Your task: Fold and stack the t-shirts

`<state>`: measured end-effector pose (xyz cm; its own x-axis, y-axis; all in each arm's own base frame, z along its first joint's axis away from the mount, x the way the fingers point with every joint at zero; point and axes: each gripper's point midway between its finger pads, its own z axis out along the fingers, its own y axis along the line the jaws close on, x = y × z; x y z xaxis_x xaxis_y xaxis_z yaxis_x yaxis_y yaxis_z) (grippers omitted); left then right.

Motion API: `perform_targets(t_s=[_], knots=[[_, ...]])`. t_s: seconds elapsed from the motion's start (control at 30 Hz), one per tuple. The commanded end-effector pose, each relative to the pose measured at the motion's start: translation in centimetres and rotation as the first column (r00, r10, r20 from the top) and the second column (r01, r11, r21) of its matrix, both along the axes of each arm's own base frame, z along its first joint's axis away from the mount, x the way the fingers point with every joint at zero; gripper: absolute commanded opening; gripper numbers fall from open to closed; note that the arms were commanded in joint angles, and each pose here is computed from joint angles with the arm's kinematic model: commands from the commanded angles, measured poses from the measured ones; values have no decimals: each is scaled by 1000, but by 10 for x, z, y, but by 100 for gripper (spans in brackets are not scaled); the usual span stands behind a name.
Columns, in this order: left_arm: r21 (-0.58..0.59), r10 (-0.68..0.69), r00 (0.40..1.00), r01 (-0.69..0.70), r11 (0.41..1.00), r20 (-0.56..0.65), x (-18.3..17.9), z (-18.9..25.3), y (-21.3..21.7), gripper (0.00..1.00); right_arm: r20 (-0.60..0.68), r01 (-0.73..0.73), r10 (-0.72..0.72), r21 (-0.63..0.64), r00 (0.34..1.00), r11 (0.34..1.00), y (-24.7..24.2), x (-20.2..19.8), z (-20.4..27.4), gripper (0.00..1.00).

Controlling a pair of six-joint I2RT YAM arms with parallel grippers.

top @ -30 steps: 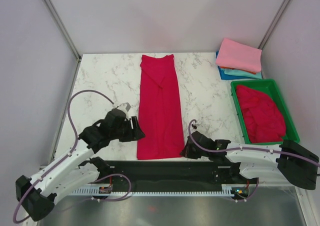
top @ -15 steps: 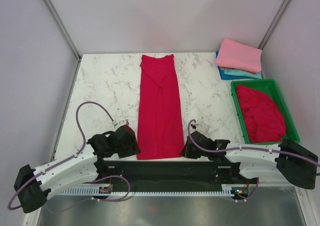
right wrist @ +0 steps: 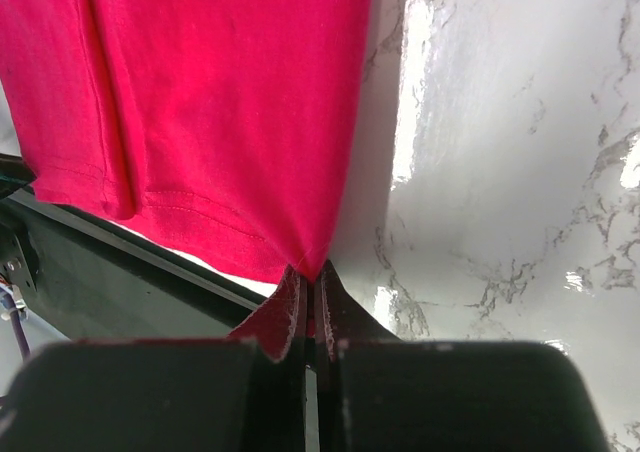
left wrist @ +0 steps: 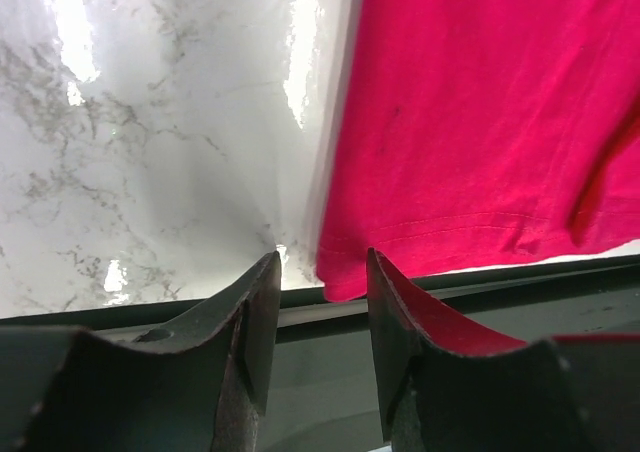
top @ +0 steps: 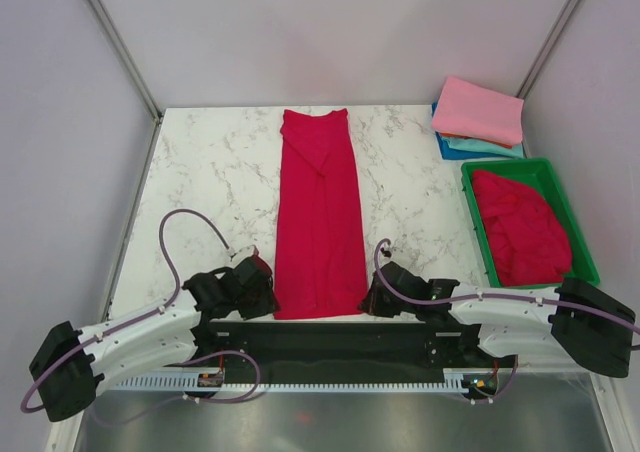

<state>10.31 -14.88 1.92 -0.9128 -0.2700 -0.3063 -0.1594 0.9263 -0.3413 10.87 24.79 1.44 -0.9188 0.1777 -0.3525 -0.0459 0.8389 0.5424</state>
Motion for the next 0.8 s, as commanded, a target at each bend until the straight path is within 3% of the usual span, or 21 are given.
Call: perform_targets(t_s=[0.0,0.1,0.37,0.43,0.47,0.6,0.77], knots=[[-52,32,999,-32,998,9,5,4,-12,46,-26,-12,9,-132,1000,991,-25,-8,-23,0],[-49,31,999,-31,998,12,6,3,-12,45,-24,-8,5,-134,1000,991,-25,-7,-24,0],[-91,12,1000,-12,996,-1,6,9,-24,26,-20,-8,6,-129,1000,992,-24,-7,-21,0],[-90,11,1000,-10,996,12,9,13,-25,16,-20,-8,6,-123,1000,992,-22,-6,-19,0],[-92,1,1000,1,996,18,9,15,-27,4,-22,-12,9,-124,1000,992,-21,-6,-18,0],[-115,-33,998,39,993,51,16,42,-37,2,-24,-18,16,-84,1000,996,-11,-5,0,0],[-25,-88,986,93,995,145,39,96,-38,2,68,-1,2,-12,998,1000,11,21,61,0]])
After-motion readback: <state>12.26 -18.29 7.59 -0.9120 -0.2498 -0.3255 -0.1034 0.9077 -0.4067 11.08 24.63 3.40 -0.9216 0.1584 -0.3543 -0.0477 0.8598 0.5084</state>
